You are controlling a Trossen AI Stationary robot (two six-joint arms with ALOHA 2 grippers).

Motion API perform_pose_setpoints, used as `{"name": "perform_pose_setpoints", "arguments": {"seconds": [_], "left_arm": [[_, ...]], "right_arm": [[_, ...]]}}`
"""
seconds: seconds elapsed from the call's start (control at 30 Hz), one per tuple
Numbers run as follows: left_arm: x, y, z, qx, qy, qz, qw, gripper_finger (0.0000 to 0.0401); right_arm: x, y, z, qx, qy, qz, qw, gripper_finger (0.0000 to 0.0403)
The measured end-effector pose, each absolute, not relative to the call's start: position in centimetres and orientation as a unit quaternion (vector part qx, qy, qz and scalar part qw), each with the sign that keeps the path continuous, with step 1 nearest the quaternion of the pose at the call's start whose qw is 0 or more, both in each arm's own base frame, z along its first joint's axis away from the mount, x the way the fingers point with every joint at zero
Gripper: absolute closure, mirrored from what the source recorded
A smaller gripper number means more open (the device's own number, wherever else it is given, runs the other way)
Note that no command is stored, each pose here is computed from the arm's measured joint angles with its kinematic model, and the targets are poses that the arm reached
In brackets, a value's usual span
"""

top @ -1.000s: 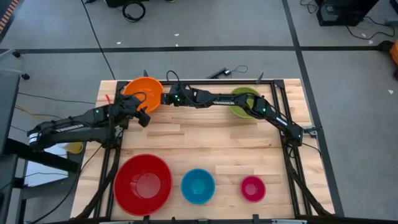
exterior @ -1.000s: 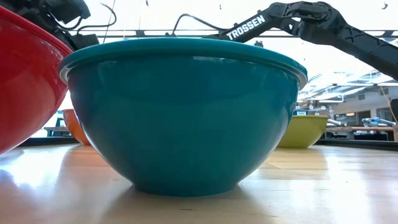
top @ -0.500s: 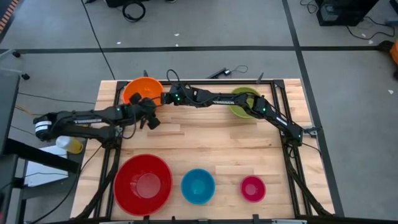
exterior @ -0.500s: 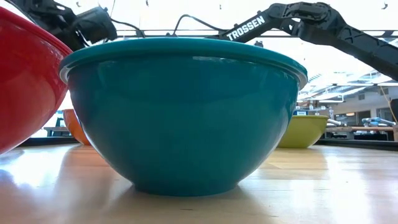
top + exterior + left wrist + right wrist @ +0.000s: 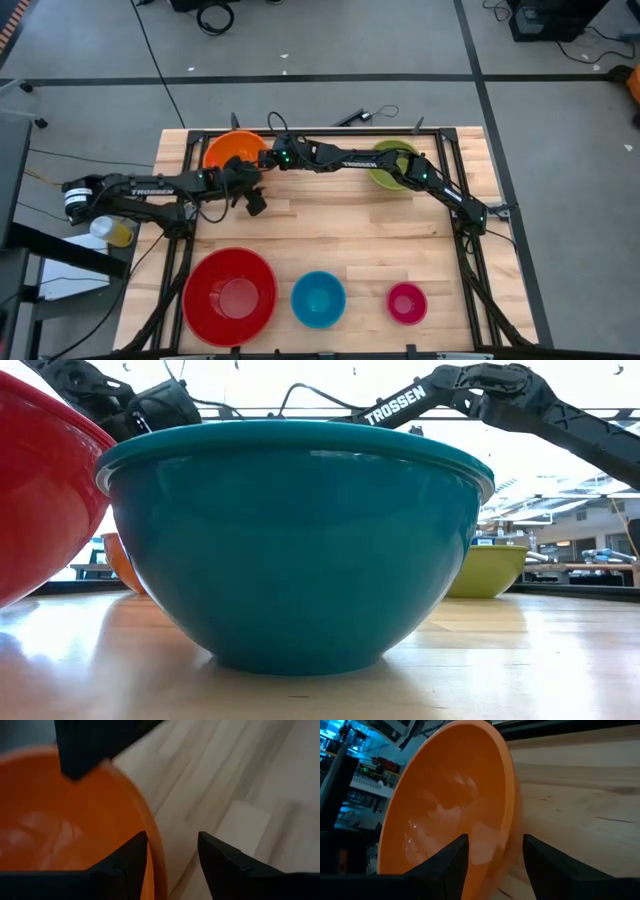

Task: Nest bowls inside each other
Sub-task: Stack the orange bowl on top of the red bowl

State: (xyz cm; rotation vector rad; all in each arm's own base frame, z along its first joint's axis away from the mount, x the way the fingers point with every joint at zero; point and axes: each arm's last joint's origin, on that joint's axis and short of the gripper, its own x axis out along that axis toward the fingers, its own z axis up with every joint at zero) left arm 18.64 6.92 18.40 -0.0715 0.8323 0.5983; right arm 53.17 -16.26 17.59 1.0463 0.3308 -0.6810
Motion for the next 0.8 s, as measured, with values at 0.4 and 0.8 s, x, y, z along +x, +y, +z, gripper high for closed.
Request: {"name": "perform_pose_setpoints", "arguments": {"seconds": [0.4,0.8], "left_arm": [[19.2,5.6,22.9,-0.053,0.314,0.27,0.909,0.0225],[16.9,4.8,37.1,-0.074,0.185,0.273,0.941,0.0225]], "right_arm": [[52.2,-16.4,16.5,0.462,0.234,-0.331,0.789,0.0264],[51.9,-16.1,19.8,0.433,0.247,-0.233,0.835,0.038]]}}
